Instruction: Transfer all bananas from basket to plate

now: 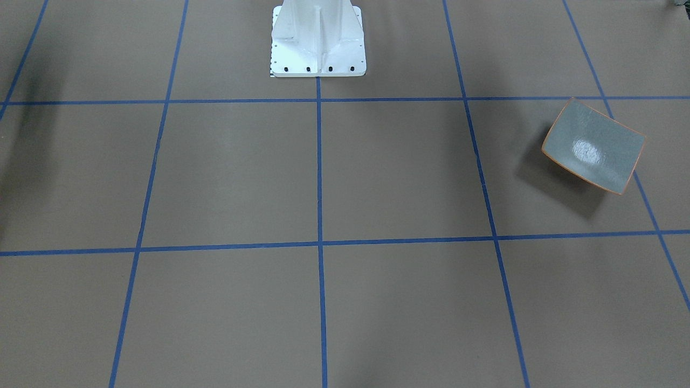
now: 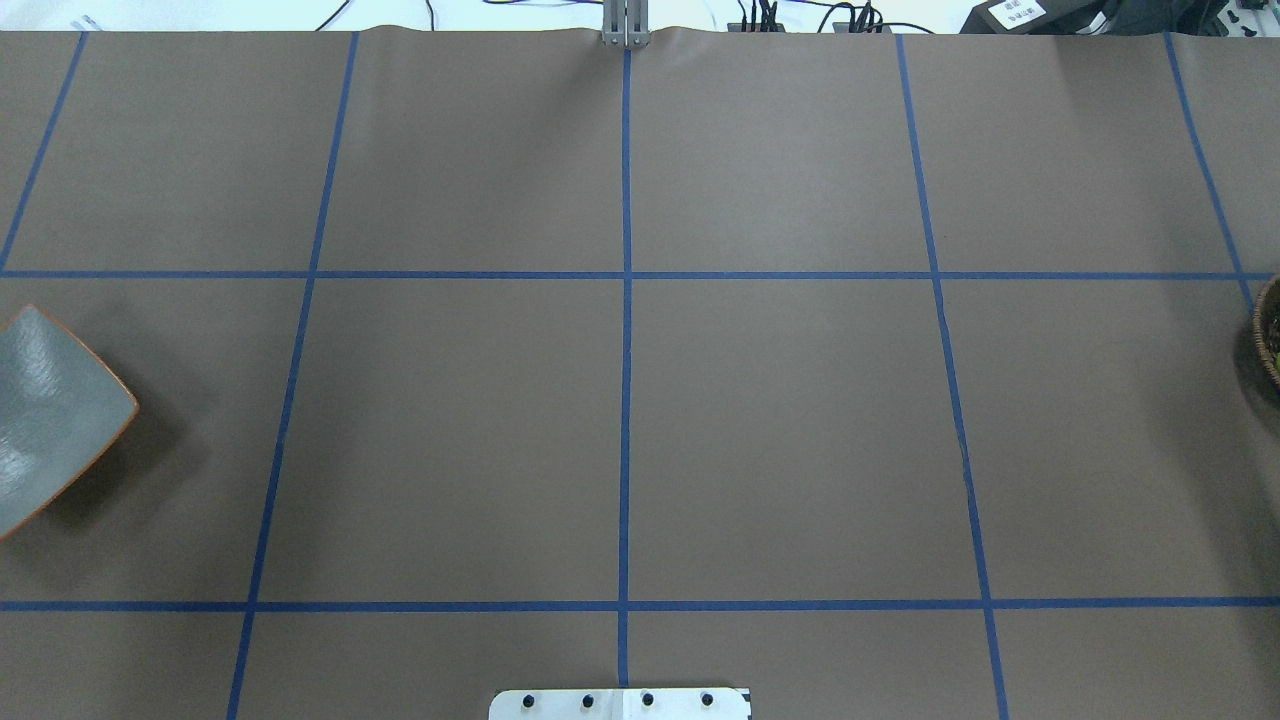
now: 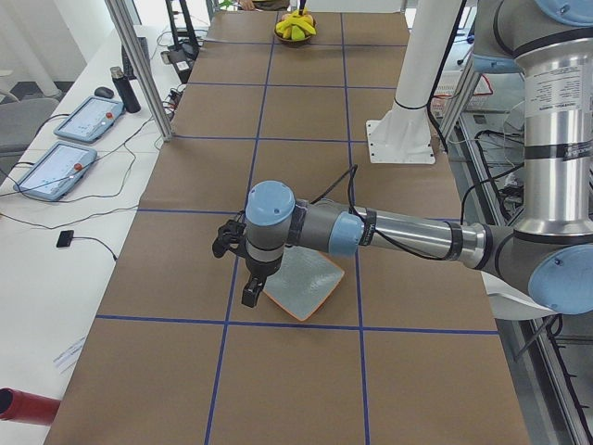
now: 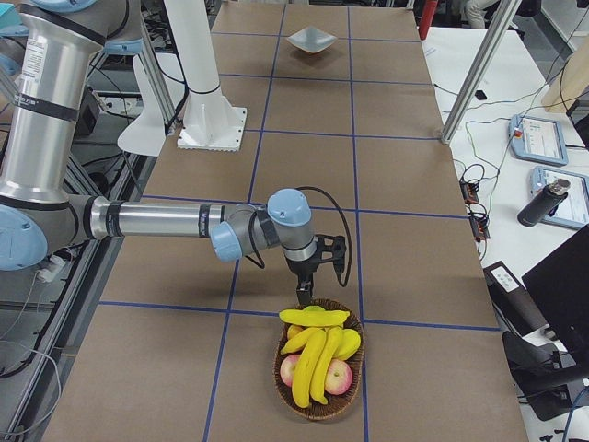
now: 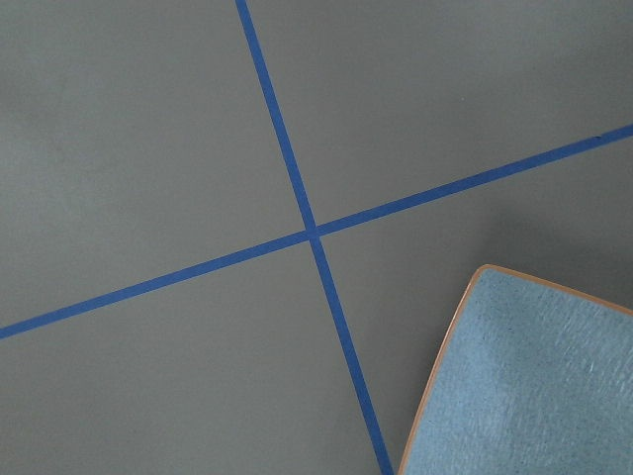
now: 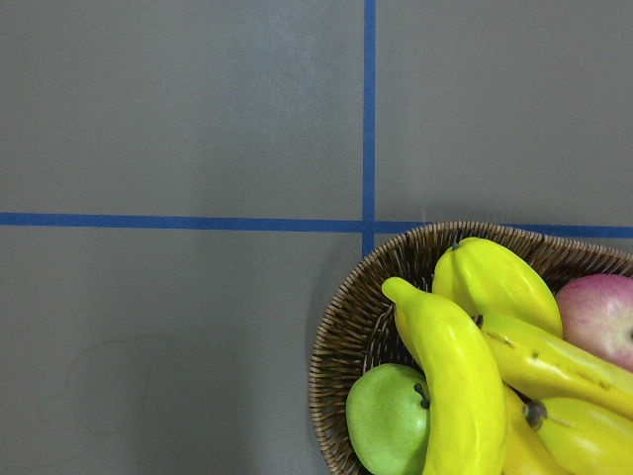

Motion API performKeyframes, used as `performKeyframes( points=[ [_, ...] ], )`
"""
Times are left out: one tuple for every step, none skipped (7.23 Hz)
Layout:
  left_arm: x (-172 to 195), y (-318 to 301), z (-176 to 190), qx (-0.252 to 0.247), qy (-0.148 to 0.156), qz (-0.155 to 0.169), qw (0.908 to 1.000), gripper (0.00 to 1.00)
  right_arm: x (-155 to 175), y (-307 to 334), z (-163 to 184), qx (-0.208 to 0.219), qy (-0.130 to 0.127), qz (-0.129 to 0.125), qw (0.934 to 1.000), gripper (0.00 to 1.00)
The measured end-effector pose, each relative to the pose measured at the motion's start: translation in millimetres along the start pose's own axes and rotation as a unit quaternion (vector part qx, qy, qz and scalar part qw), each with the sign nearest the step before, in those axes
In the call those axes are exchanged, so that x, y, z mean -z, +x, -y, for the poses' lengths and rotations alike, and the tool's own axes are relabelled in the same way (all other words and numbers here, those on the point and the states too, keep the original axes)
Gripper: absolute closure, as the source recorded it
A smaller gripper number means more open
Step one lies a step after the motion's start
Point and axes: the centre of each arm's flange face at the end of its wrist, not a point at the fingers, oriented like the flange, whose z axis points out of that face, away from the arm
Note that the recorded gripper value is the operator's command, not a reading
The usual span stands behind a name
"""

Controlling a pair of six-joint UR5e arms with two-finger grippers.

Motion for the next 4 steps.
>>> performKeyframes(
  points=[
    [-0.2, -0.1, -0.4, 0.000, 0.000, 0.000, 1.0000, 0.00, -14.2, 0.6, -7.1, -0.018, 0.008, 0.005, 0.9998, 0.01],
    [-0.4, -0.2, -0.9, 0.000, -0.001, 0.000, 1.0000, 0.00, -29.1, 0.1, -12.3, -0.029, 0.016, 0.009, 0.9994, 0.01],
    [-1.0, -0.5, -2.0, 0.001, -0.001, 0.000, 1.0000, 0.00, -44.7, 2.1, -17.0, -0.030, 0.021, 0.002, 0.9993, 0.01],
    [-1.6, -0.8, -3.5, 0.002, -0.002, -0.001, 1.0000, 0.00, -58.9, 4.4, -21.2, -0.027, 0.024, -0.015, 0.9992, 0.01]
  ],
)
